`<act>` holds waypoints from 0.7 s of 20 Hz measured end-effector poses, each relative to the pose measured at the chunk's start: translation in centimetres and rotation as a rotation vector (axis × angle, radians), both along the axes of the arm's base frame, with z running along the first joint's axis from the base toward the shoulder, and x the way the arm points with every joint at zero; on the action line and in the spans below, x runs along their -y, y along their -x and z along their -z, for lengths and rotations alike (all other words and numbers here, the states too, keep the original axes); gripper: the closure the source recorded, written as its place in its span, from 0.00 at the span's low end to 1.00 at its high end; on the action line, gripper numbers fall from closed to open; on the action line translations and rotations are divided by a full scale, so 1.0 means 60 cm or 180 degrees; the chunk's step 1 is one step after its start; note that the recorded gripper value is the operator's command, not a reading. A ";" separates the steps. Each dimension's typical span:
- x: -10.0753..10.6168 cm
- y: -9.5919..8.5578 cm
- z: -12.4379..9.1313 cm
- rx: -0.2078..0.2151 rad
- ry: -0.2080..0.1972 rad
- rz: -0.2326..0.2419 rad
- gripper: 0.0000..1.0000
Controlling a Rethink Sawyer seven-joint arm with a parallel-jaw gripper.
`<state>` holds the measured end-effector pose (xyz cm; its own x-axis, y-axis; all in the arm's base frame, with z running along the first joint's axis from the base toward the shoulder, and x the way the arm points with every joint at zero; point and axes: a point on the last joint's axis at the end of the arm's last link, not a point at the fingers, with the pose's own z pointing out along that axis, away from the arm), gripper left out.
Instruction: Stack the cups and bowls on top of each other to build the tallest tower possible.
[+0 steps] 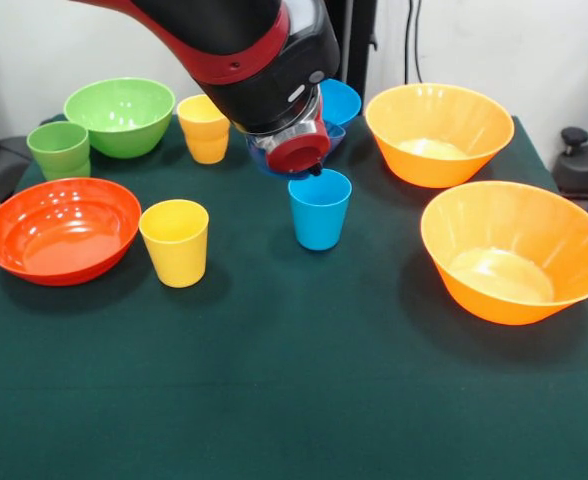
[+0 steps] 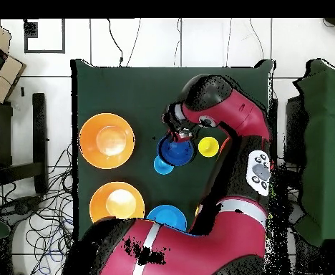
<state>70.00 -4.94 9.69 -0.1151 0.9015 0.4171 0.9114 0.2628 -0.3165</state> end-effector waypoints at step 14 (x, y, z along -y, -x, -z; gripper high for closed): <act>-0.019 -0.001 -0.001 0.0001 0.0002 -0.0048 1.00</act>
<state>70.07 -3.82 9.72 -0.1288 0.9000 0.4165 0.9074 0.2763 -0.3166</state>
